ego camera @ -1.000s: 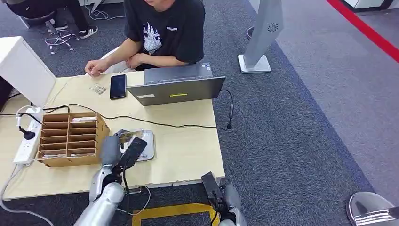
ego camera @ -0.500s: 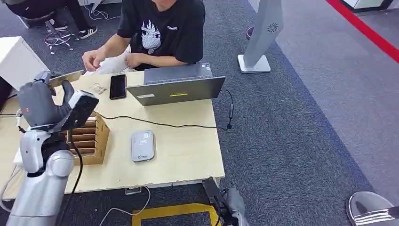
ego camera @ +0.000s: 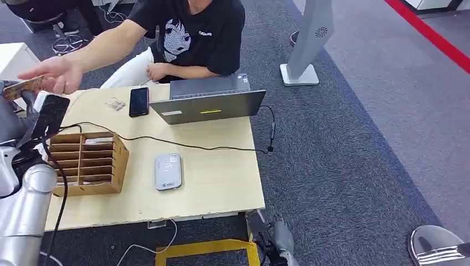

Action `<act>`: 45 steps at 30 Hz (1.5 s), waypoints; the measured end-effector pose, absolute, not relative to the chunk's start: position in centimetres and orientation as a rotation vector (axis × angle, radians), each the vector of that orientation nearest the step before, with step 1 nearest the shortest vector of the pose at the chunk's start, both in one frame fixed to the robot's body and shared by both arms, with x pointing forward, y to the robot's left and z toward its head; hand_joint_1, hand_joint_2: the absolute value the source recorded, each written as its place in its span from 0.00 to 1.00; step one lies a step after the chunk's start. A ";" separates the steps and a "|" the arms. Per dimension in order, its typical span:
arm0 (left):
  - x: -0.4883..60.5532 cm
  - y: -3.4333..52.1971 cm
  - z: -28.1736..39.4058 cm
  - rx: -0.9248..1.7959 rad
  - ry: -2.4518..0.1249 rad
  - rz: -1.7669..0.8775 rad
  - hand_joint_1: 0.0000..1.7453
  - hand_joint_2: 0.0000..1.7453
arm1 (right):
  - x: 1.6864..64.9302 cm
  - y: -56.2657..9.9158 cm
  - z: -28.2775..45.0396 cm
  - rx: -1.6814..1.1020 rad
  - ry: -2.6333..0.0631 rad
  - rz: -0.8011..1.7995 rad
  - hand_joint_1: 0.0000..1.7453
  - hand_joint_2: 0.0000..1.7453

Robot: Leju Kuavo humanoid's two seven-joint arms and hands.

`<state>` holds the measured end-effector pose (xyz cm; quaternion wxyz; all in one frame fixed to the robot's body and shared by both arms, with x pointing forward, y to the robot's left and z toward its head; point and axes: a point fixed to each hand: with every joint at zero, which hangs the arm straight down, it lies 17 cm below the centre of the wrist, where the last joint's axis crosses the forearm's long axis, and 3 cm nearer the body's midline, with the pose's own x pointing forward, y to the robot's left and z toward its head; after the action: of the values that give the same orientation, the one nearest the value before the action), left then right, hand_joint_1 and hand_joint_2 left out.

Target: Pass the card to the sensor for recognition and then transmit it.

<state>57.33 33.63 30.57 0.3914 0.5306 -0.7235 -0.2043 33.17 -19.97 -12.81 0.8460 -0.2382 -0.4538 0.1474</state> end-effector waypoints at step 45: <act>44.3 19.8 28.2 0.881 -2.002 -0.988 0.00 1.00 | 28.2 -21.9 -13.9 -0.547 -0.787 0.291 0.00 1.00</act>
<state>44.31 19.84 28.22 0.3625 0.3420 -0.7774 -0.3838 28.18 -21.94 -13.90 0.8772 -0.2623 -0.3771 0.1394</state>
